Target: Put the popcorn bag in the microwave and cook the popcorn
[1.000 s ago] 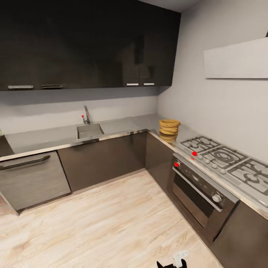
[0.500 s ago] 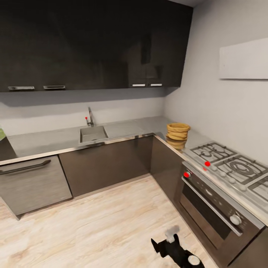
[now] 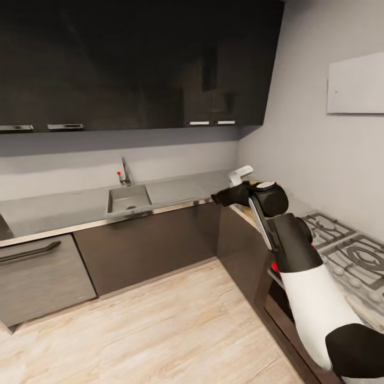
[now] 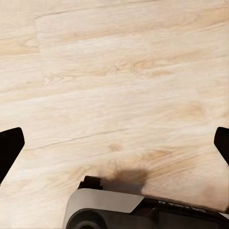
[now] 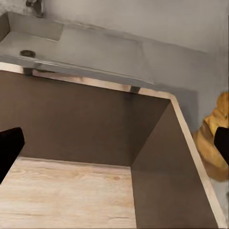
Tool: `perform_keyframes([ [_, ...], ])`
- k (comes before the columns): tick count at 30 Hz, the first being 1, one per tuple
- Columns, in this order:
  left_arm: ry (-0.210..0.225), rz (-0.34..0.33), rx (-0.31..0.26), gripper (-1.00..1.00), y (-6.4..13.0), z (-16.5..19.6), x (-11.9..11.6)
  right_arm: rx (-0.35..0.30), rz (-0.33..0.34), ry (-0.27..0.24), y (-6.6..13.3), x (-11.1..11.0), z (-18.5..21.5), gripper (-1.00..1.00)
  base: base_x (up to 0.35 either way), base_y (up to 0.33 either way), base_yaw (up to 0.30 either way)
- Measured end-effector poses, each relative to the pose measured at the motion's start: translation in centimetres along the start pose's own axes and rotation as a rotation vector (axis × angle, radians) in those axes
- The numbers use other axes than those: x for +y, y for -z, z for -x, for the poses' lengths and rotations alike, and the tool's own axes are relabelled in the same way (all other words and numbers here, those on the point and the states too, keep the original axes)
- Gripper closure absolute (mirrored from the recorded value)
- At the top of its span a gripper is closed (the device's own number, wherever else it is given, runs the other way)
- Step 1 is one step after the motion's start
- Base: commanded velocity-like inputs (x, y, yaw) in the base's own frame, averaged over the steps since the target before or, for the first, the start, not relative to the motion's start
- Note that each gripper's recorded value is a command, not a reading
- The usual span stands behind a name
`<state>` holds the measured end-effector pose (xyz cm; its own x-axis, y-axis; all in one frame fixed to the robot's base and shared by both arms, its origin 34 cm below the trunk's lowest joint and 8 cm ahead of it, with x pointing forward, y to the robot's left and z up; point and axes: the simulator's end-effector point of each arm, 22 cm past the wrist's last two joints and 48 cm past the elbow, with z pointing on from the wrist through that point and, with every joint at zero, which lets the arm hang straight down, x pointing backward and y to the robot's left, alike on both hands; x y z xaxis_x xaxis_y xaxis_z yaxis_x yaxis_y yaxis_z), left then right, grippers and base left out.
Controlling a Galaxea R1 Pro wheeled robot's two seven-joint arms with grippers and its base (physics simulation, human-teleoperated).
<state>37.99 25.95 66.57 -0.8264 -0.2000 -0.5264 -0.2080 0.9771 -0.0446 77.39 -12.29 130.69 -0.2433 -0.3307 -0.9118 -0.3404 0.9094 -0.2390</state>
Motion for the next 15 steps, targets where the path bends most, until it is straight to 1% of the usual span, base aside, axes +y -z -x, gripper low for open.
perform_keyframes([
  [1, 0.0, 0.0, 0.001, -1.0, 0.0, 0.0, 0.0, -0.024, -0.003, 0.004, 0.6, -0.3, 0.9, -1.0, 0.329, 0.0, 0.0],
  [2, 0.0, -0.001, 0.001, -1.0, 0.0, 0.0, 0.0, -0.033, -0.004, 0.008, 0.8, -0.4, 1.2, -1.0, 0.202, 0.0, 0.0],
  [5, 0.0, -0.002, 0.001, -1.0, 0.0, 0.0, -0.1, -0.037, -0.005, 0.015, 1.0, -0.7, 1.2, -1.0, 0.088, 0.0, -0.018],
  [11, 0.0, -0.011, 0.006, -1.0, 0.1, -0.5, -0.6, -0.027, -0.018, 0.01, 1.0, -1.5, 0.8, -1.0, 0.008, 0.0, -0.256],
  [12, 0.001, -0.011, 0.006, -1.0, 0.2, -0.5, -0.6, -0.025, -0.024, 0.012, 1.0, -1.9, 0.7, -1.0, 0.001, 0.0, -0.289],
  [15, -0.001, -0.012, 0.009, -1.0, 0.2, -0.8, -0.6, -0.007, -0.06, 0.035, 1.2, -3.8, -0.3, -1.0, 0.0, 0.0, -0.291],
])
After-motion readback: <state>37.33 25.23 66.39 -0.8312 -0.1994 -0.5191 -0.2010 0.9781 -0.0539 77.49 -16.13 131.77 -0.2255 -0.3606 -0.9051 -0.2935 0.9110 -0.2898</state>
